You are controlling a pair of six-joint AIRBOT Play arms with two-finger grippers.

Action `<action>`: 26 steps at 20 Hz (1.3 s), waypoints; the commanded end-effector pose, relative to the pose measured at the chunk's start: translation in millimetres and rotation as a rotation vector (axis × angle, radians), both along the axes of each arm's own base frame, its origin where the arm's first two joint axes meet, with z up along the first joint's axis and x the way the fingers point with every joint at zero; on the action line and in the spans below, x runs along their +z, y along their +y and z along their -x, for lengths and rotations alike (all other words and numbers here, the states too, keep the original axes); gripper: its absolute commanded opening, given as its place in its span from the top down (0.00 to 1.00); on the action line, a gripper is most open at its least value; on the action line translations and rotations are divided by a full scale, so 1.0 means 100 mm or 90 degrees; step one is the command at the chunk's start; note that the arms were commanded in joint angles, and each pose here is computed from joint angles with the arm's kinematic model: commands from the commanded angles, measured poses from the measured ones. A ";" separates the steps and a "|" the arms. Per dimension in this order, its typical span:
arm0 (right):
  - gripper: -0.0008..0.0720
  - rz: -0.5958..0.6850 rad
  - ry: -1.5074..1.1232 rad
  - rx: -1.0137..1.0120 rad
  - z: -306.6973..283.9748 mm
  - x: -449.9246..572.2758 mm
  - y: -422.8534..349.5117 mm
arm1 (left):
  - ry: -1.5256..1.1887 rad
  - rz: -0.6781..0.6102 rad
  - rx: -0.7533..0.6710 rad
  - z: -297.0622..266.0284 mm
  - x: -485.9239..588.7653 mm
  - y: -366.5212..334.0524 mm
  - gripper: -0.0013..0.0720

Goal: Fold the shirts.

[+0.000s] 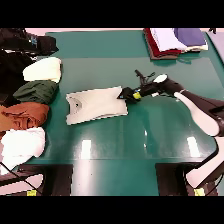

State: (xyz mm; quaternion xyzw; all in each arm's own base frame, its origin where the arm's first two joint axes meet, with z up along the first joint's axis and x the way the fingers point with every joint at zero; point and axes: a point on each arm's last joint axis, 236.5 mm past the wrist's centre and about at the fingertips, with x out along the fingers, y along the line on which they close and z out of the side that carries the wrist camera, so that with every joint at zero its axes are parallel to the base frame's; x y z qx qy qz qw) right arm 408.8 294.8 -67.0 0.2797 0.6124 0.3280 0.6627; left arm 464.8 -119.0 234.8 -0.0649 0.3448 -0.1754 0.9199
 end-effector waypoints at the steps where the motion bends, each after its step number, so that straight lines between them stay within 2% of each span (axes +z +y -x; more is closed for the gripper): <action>1: 0.40 -0.046 -0.015 0.051 0.02 -0.02 0.61 | 0.003 0.008 -0.008 0.02 0.00 -0.05 0.95; 2: 0.58 -0.047 -0.032 0.069 0.02 -0.02 0.75 | 0.006 0.013 -0.012 0.03 0.00 -0.07 0.95; 3: 0.83 -0.046 -0.054 0.085 0.00 0.00 0.85 | 0.008 0.018 -0.014 0.04 0.00 -0.09 0.95; 4: 0.96 -0.043 -0.072 0.094 -0.03 0.04 0.90 | 0.008 0.019 -0.017 0.04 0.00 -0.12 0.95; 6: 0.97 -0.033 -0.110 0.099 -0.17 0.18 0.85 | 0.008 0.016 -0.034 0.08 0.00 -0.24 0.95; 9: 0.97 0.000 -0.169 0.046 -0.48 0.49 0.35 | 0.005 -0.005 -0.082 0.20 -0.02 -0.57 0.95; 12: 0.97 0.078 -0.213 -0.048 -0.69 0.72 -0.65 | 0.000 -0.011 -0.124 0.32 -0.02 -0.86 0.95; 16: 0.97 0.201 -0.240 -0.225 -0.67 1.04 -2.40 | -0.002 -0.008 -0.143 0.38 -0.01 -1.00 0.95; 21: 0.97 0.305 -0.237 -0.536 -0.07 1.33 -4.55 | -0.004 0.017 -0.125 0.35 0.03 -1.02 0.95; 23: 0.97 0.334 -0.224 -0.648 0.33 1.35 -5.16 | -0.004 0.021 -0.121 0.34 0.04 -1.02 0.95; 26: 0.97 0.359 -0.187 -0.761 0.86 1.24 -5.65 | -0.003 0.021 -0.121 0.34 0.04 -1.02 0.95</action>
